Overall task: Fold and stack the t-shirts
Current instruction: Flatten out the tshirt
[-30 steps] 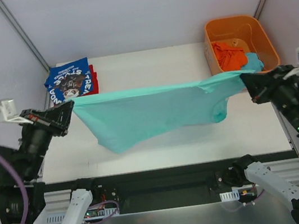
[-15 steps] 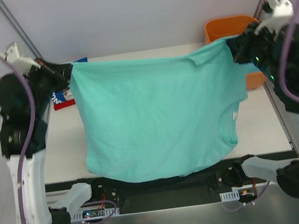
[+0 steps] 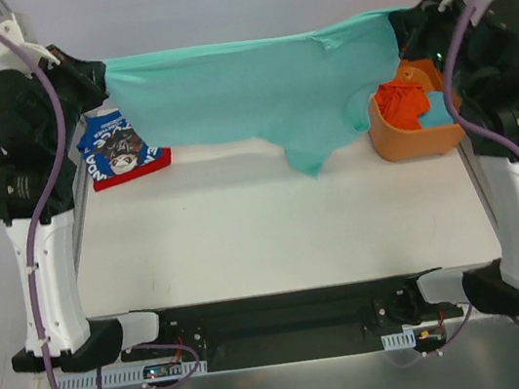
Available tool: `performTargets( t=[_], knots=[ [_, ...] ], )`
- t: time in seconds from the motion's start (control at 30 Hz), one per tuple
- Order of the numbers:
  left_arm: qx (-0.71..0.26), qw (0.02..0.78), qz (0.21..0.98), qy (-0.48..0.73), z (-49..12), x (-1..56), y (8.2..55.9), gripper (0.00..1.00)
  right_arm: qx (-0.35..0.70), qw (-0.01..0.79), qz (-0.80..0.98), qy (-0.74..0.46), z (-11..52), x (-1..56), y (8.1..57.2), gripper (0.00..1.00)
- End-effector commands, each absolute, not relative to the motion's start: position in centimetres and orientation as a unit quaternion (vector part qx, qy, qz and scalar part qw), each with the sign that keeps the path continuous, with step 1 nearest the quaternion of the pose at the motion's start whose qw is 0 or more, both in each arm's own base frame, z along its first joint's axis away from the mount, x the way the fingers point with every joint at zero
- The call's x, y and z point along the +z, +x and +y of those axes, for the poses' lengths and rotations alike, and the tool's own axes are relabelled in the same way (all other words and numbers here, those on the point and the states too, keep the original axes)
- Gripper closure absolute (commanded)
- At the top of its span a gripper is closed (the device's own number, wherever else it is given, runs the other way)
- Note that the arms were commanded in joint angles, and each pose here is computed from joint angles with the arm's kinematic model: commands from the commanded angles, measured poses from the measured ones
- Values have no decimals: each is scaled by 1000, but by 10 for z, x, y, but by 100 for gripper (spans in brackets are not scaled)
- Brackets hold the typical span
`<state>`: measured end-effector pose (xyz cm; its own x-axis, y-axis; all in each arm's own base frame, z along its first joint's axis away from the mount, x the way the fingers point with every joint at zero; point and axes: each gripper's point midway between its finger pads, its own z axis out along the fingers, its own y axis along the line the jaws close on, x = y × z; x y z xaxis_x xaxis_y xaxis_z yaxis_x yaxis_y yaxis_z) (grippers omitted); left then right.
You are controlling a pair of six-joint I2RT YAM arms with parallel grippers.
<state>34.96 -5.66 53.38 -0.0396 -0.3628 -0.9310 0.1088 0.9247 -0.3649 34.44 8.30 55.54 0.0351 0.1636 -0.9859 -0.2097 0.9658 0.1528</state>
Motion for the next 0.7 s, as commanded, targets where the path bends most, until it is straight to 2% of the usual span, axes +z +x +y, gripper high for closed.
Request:
performTargets(
  t=[0.0, 0.03, 0.07, 0.1, 0.13, 0.17, 0.2, 0.23, 0.27, 0.33, 0.37, 0.57, 0.67],
  knots=[
    [-151, 706, 688, -82, -47, 526, 314, 100, 132, 777, 615, -29, 68, 581, 285, 99],
    [-153, 697, 696, -83, -47, 513, 311, 100, 146, 767, 624, -42, 75, 569, 280, 99],
    [-152, 663, 728, -86, -51, 469, 318, 100, 153, 759, 631, -44, 74, 556, 263, 99],
    [-163, 664, 724, -91, -51, 461, 304, 100, 160, 747, 644, -45, 76, 538, 259, 99],
    [-175, 654, 730, -88, -56, 443, 301, 100, 167, 704, 688, -48, 83, 485, 270, 99],
    [-172, 612, 766, -97, -58, 387, 305, 100, 184, 691, 698, -34, 82, 468, 252, 99],
    [-188, 607, 765, -109, -60, 375, 291, 100, 190, 670, 717, -26, 82, 444, 248, 99],
    [-205, 592, 772, -107, -66, 355, 286, 100, 188, 620, 762, -17, 85, 386, 252, 99],
    [-211, 547, 802, -116, -71, 302, 282, 100, 198, 599, 776, 10, 82, 364, 237, 99],
    [-247, 517, 807, -141, -80, 269, 266, 100, 187, 552, 811, 46, 76, 313, 229, 99],
    [-254, 472, 830, -152, -86, 220, 257, 100, 183, 512, 838, 50, 75, 273, 216, 99],
    [-327, 340, 858, -203, -112, 116, 201, 100, 160, 382, 908, 68, 64, 185, 150, 99],
    [-338, 314, 855, -238, -114, 88, 186, 100, 124, 328, 931, 99, 51, 158, 126, 99]
  ],
)
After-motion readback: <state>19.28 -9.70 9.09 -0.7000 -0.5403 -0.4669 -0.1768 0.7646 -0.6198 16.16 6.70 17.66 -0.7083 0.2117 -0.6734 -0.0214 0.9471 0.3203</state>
